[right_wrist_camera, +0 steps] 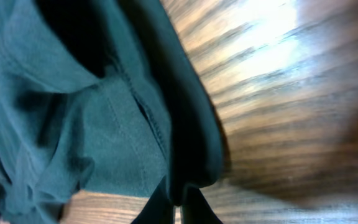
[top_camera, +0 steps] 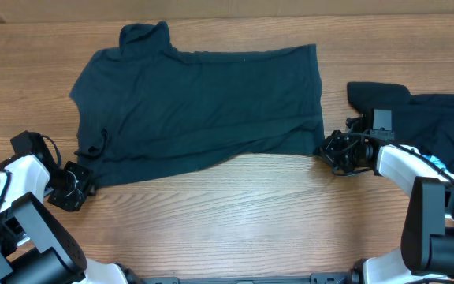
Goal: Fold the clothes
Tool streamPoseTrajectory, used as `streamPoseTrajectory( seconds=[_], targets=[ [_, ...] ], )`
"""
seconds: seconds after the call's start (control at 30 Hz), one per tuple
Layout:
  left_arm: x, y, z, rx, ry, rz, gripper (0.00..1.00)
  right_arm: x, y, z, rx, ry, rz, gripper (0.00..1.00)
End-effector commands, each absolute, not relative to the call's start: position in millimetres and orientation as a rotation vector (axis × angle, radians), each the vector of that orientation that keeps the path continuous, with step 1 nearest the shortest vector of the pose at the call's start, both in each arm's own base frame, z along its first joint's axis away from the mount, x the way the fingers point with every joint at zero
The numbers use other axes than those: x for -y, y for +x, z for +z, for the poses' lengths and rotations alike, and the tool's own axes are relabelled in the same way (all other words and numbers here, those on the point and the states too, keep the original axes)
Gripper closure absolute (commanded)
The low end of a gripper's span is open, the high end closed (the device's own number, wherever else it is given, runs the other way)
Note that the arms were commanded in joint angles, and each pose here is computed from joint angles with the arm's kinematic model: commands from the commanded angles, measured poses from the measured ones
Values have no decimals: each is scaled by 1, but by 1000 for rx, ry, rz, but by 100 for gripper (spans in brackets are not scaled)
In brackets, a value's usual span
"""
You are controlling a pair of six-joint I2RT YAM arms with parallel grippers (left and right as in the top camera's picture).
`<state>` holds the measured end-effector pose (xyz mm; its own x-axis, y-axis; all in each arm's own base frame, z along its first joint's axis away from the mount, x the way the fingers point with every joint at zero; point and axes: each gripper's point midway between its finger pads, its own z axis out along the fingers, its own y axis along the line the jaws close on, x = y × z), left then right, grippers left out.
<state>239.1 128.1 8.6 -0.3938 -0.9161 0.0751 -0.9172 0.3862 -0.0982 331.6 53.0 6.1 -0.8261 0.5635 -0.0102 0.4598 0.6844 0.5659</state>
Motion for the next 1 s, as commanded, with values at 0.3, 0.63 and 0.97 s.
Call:
streamPoseTrajectory(
  seconds=[0.3,0.63,0.97],
  targets=[
    [-164,274,71,2790,1690,113,96,15,312,40,-2706,867,382,96],
    [-164,265,74,2806,1598,52,53,0,315,54,-2734,760,502,70],
    [-154,305,117,3027,1395,319,66,-74,354,26,-2726,542,787,96]
  ],
)
